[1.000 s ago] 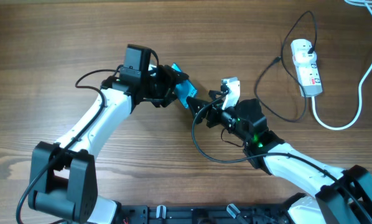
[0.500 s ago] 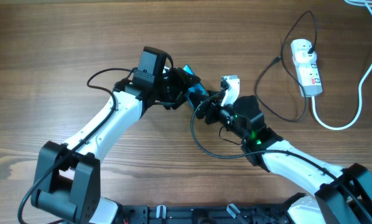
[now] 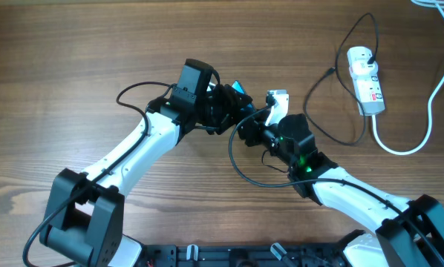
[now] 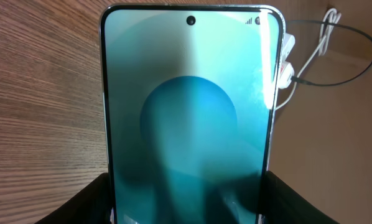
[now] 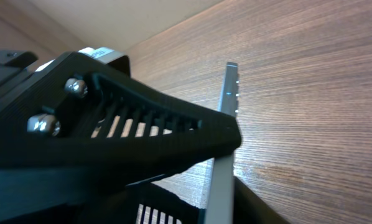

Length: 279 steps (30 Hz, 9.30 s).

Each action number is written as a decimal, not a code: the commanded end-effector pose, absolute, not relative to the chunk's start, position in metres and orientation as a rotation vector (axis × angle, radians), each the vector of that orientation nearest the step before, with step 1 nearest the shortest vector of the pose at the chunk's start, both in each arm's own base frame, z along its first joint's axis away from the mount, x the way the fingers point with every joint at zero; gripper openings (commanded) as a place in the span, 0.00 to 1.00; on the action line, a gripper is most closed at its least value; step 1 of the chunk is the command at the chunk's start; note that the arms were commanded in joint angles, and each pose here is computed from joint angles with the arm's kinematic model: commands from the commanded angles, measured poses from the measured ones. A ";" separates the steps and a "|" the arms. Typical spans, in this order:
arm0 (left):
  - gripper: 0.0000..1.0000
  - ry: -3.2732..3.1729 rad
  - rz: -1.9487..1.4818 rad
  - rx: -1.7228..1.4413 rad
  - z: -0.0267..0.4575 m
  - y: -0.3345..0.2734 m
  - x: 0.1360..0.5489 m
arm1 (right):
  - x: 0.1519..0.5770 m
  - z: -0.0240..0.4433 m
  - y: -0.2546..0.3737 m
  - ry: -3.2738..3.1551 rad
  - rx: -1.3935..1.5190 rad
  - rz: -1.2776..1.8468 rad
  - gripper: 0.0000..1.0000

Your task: Plug charger to phone and switch on socket

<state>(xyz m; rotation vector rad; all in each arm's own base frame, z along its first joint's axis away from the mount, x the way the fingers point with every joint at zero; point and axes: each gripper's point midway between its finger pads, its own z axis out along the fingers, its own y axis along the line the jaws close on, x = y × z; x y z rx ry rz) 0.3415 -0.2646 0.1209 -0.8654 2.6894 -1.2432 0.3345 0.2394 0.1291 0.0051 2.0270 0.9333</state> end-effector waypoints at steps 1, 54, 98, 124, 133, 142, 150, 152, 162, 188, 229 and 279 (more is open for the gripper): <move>0.40 2.654 -1.334 -0.816 0.147 -0.272 0.342 | 0.340 0.133 0.241 2.015 0.020 0.920 0.38; 0.84 2.381 -1.312 -0.863 0.230 -0.080 0.330 | 0.301 0.190 0.287 2.037 1.175 2.144 0.04; 0.41 2.705 -1.402 -1.068 0.173 -0.190 0.316 | 0.295 0.197 0.290 2.048 1.112 2.191 0.04; 0.04 2.522 -1.442 -0.956 0.191 -0.171 0.355 | 0.280 0.137 0.286 2.284 1.396 1.963 0.35; 0.04 2.463 -1.708 -0.695 0.218 -0.156 0.350 | 0.297 0.073 0.240 2.388 0.823 1.256 0.43; 0.04 2.584 -1.966 -0.634 0.180 -0.188 0.342 | 0.302 0.092 0.227 2.343 0.312 1.078 0.43; 0.04 2.489 -2.389 -0.497 0.185 -0.197 0.346 | 0.289 0.137 0.148 2.275 0.340 0.845 0.43; 0.04 2.493 -2.458 -0.512 0.193 -0.198 0.340 | 0.276 0.143 0.125 2.268 0.392 0.758 0.43; 0.04 2.524 -2.478 -0.591 0.210 -0.199 0.325 | 0.226 0.145 0.056 2.228 0.640 0.467 0.43; 0.04 2.531 -2.481 -0.616 0.211 -0.199 0.323 | 0.308 0.179 0.034 2.587 0.708 -0.128 0.56; 0.04 2.565 -2.329 -0.693 0.195 -0.199 0.334 | 0.477 -0.046 0.000 2.663 0.595 0.009 0.19; 0.04 2.406 -2.398 -0.554 0.209 -0.169 0.342 | 0.415 -0.039 0.149 2.916 -0.079 0.568 0.04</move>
